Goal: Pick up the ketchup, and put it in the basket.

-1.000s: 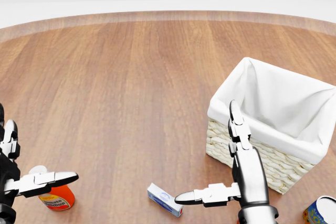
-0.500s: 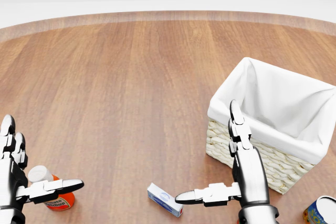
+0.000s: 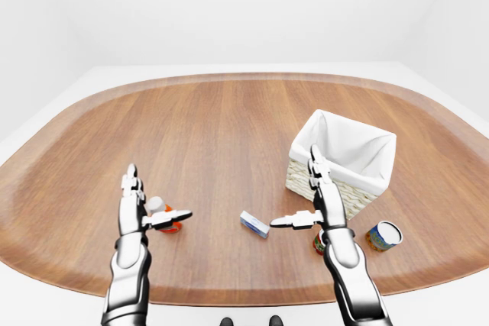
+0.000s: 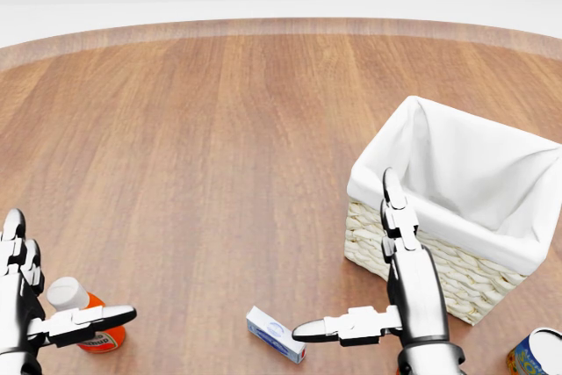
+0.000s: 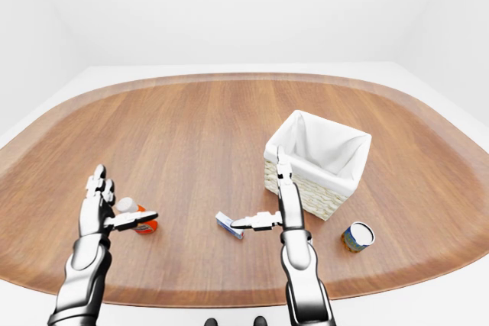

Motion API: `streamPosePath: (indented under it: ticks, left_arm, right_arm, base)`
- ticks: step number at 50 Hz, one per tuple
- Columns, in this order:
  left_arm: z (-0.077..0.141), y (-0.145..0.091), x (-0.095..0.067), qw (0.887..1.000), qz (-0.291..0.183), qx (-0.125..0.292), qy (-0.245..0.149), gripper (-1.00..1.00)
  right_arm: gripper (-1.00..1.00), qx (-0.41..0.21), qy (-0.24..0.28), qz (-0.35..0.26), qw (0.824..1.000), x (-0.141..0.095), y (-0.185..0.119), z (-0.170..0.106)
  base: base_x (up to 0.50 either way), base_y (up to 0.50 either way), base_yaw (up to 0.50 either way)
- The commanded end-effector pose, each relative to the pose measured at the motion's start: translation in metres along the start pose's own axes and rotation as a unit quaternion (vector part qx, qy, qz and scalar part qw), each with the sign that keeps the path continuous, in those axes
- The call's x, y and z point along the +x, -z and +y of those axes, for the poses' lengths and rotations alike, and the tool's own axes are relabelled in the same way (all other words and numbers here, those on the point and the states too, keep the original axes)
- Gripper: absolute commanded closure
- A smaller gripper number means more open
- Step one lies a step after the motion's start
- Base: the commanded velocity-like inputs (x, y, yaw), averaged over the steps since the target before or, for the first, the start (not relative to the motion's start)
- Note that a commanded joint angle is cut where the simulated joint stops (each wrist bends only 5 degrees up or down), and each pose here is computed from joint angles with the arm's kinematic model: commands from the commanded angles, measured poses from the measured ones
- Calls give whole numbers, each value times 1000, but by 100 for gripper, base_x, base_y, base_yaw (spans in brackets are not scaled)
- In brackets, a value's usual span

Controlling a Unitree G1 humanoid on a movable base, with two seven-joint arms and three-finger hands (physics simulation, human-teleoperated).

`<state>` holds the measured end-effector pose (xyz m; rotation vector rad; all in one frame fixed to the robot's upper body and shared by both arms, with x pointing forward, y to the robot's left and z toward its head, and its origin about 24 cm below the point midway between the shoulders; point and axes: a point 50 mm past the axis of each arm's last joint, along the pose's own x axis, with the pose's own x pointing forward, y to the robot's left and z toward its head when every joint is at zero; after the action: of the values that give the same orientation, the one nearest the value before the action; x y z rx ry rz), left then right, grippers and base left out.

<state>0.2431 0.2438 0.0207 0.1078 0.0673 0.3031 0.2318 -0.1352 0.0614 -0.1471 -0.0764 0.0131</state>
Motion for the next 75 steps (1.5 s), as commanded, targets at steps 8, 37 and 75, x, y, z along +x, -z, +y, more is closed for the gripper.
streamPosePath:
  ticks: [8, 37, 75]
  left_arm:
    - [7, 0, 3, 1000, 2, -2, -12, -100]
    - [1, 42, 23, 993, 114, 11, -21, -100]
    - [-6, 71, 24, 980, 198, 34, -17, 100]
  right_arm:
    - [-100, -1, -1, 1, 1000, 0, 1, 1]
    - [-100, -1, -3, -1, 1000, -1, 0, 1]
    - [-100, -3, -6, 3, 1000, 1, 3, 3]
  base:
    - [0, 0, 0]
    - [0, 0, 0]
    - [0, 0, 0]
